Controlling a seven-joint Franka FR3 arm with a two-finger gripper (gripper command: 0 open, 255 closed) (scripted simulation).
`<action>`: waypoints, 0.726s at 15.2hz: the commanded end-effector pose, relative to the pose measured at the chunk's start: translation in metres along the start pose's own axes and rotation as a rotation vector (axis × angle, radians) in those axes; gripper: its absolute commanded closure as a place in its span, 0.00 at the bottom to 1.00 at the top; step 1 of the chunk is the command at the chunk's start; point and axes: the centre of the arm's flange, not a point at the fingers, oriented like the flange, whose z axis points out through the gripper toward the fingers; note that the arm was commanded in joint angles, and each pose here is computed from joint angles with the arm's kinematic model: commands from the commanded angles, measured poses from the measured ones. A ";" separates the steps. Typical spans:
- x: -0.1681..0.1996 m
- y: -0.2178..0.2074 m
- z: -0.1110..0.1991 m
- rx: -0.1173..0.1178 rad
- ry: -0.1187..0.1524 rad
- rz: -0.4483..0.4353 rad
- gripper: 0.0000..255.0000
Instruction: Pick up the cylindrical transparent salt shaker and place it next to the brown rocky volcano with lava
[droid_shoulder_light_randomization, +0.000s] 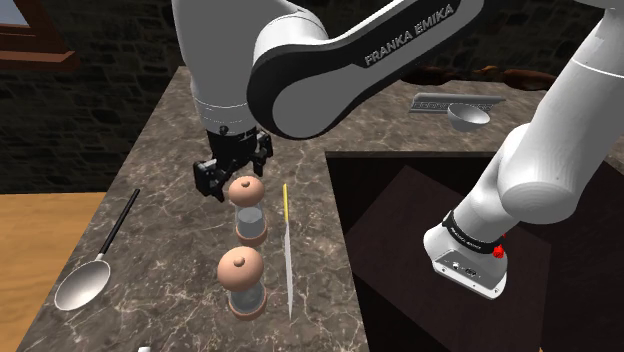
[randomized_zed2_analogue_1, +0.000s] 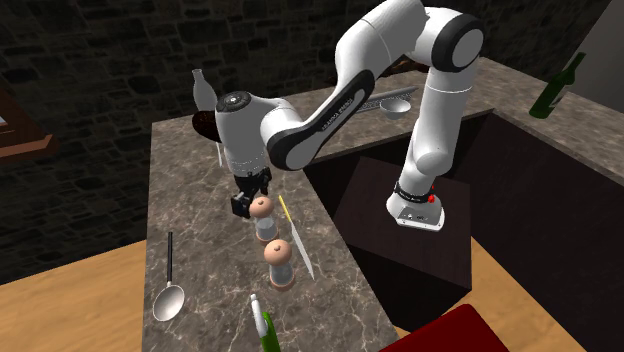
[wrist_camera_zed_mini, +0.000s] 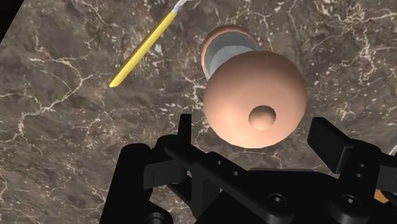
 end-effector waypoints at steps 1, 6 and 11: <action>0.000 0.001 0.003 0.000 0.000 0.000 0.00; 0.000 0.001 0.003 0.000 0.000 0.000 0.00; 0.000 0.001 0.003 0.000 0.000 0.000 1.00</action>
